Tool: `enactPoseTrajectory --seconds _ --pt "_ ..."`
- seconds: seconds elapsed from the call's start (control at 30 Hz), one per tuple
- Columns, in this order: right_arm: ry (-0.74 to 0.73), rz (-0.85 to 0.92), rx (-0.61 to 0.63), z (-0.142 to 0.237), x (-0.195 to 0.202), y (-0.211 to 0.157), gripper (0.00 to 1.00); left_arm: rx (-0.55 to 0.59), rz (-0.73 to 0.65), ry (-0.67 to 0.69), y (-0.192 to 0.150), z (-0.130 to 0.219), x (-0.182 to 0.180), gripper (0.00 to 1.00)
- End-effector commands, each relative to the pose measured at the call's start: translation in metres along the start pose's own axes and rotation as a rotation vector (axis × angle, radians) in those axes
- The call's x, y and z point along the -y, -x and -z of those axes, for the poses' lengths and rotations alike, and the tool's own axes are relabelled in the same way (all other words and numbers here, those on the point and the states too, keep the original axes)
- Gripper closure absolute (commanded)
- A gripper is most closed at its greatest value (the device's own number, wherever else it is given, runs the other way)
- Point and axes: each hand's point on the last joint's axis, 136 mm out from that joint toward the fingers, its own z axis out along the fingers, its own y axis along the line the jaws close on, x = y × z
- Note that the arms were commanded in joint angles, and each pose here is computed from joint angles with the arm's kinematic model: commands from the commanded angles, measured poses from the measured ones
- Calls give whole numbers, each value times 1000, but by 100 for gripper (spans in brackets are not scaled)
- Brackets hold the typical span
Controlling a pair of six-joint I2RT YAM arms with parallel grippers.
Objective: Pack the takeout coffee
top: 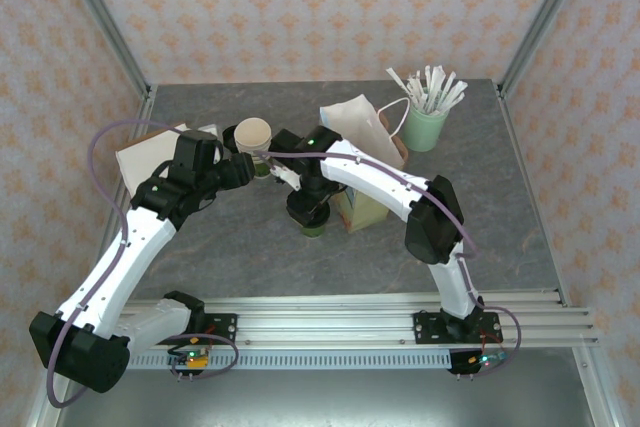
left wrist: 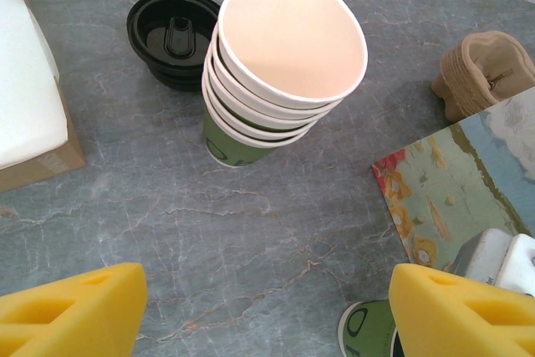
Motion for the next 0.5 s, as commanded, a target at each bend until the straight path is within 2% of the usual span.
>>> enactPoseTrajectory --seconds 0.0,0.47 --pt "-19 -6 16 11 5 2 35 19 13 19 2 5 -6 23" --pt "44 11 156 66 -17 5 37 28 76 27 11 4 -15 23"
